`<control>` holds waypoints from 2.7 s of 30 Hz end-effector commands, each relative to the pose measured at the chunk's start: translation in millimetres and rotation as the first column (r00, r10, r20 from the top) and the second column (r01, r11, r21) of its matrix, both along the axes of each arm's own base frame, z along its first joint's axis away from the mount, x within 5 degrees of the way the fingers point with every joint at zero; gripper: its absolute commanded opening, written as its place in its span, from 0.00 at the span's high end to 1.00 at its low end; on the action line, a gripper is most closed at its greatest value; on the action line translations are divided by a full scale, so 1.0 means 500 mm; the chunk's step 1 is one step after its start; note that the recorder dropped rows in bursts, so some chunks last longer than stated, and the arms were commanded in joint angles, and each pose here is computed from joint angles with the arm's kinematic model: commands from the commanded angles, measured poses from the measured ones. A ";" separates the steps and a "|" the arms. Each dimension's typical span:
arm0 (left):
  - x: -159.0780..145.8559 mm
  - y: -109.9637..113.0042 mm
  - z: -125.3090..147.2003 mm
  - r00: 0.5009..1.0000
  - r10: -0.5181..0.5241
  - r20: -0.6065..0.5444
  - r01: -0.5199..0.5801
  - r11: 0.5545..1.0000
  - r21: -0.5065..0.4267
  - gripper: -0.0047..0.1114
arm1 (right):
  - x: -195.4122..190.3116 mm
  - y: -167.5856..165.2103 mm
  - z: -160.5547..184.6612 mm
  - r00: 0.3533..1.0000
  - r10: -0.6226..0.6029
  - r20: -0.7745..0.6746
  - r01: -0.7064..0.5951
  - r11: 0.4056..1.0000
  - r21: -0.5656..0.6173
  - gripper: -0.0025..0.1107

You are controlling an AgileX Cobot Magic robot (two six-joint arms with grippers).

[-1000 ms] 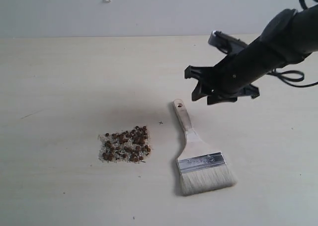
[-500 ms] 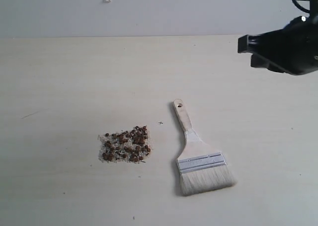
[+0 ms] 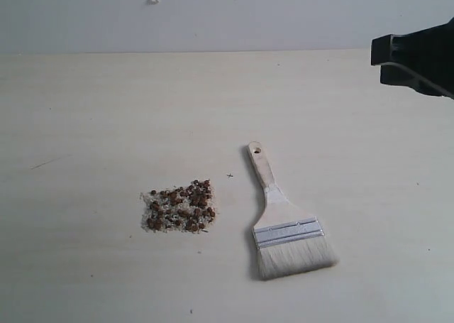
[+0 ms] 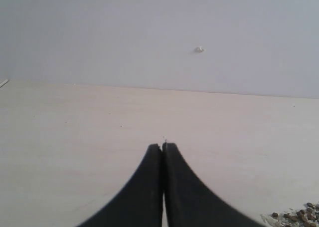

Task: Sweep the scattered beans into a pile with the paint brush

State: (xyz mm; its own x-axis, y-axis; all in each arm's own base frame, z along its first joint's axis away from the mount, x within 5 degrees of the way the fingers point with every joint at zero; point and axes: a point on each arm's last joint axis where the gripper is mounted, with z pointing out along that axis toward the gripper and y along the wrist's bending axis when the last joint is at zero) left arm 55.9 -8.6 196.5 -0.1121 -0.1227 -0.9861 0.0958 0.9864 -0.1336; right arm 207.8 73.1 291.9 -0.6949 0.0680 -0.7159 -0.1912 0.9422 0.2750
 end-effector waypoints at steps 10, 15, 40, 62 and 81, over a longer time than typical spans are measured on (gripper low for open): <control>-0.001 -0.001 0.000 1.000 -0.009 0.003 0.009 1.000 -0.005 0.96 | -0.176 -0.087 0.018 0.901 -0.024 0.434 0.074 0.992 -0.099 0.98; -0.001 -0.001 0.000 1.000 -0.009 0.003 0.009 1.000 -0.005 0.96 | -0.235 -0.123 -0.013 0.827 -0.099 0.553 0.190 0.976 -0.109 0.98; -0.001 -0.001 0.000 1.000 -0.009 0.003 0.009 1.000 -0.005 0.96 | -0.332 -0.145 0.000 0.608 -0.192 0.770 0.315 0.949 -0.013 0.98; -0.001 -0.001 0.000 1.000 -0.009 0.003 0.009 1.000 -0.005 0.96 | -0.314 -0.145 -0.127 0.707 -0.138 0.694 0.312 0.941 -0.131 0.98; -0.001 -0.001 0.000 1.000 -0.009 0.003 0.009 1.000 -0.005 0.96 | -0.306 -0.145 -0.206 0.810 -0.159 0.564 0.291 0.945 -0.151 0.98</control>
State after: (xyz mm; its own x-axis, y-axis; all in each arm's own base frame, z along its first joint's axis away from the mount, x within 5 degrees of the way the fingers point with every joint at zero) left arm 55.9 -8.6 196.5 -0.1121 -0.1227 -0.9861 0.0958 0.9864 -0.1336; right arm 55.2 0.9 190.4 -0.1758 -0.0388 -0.9837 -0.0251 0.9991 -0.0349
